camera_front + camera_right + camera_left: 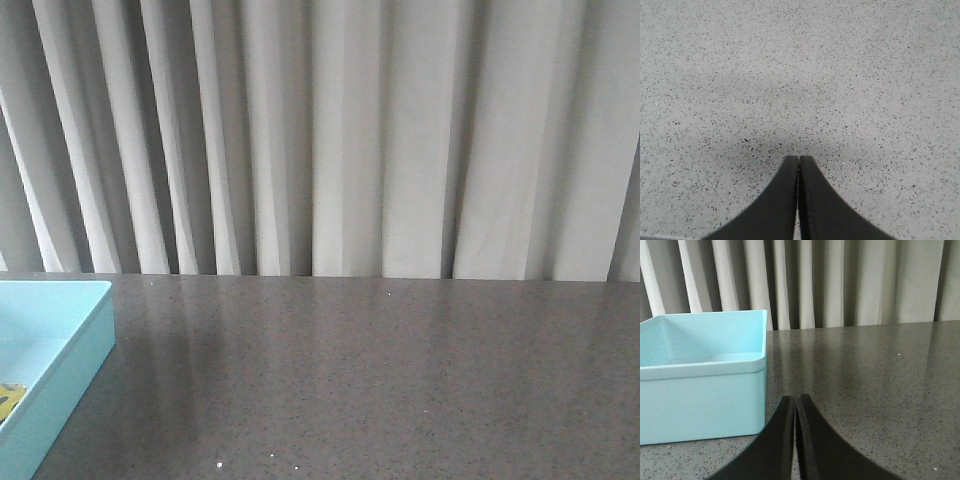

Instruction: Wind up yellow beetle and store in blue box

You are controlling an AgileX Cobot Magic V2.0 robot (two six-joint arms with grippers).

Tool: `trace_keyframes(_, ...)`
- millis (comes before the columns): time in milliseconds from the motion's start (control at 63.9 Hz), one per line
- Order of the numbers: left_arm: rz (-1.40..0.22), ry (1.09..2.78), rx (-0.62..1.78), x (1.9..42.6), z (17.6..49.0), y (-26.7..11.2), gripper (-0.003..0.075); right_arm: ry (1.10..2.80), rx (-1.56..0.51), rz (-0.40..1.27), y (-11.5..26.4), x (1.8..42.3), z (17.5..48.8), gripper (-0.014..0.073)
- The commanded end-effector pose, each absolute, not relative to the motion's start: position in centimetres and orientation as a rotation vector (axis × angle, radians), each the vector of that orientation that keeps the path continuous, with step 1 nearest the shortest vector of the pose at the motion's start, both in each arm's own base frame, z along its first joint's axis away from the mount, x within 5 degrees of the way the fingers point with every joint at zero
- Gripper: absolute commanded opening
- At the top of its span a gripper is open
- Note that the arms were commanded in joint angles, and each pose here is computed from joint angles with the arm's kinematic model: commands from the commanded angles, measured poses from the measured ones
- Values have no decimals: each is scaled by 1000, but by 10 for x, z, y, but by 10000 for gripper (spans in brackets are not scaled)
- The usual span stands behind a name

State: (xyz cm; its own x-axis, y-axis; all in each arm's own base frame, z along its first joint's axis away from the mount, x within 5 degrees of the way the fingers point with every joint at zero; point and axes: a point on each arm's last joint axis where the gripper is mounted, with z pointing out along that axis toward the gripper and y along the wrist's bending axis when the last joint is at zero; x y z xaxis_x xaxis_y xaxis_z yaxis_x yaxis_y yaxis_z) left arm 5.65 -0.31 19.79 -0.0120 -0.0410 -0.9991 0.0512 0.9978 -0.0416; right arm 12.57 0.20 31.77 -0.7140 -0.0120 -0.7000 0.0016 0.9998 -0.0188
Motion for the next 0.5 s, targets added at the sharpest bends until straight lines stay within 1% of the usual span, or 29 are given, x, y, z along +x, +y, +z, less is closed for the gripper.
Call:
trace_keyframes(0, -74, 1467, 0, 55, 210, -2, -6, 2291, -12, -24, 2, 129, 328, -7)
trace_keyframes(486, -74, 1473, 1, 55, 209, -3, -6, 2291, -13, -24, 2, 129, 328, -7)
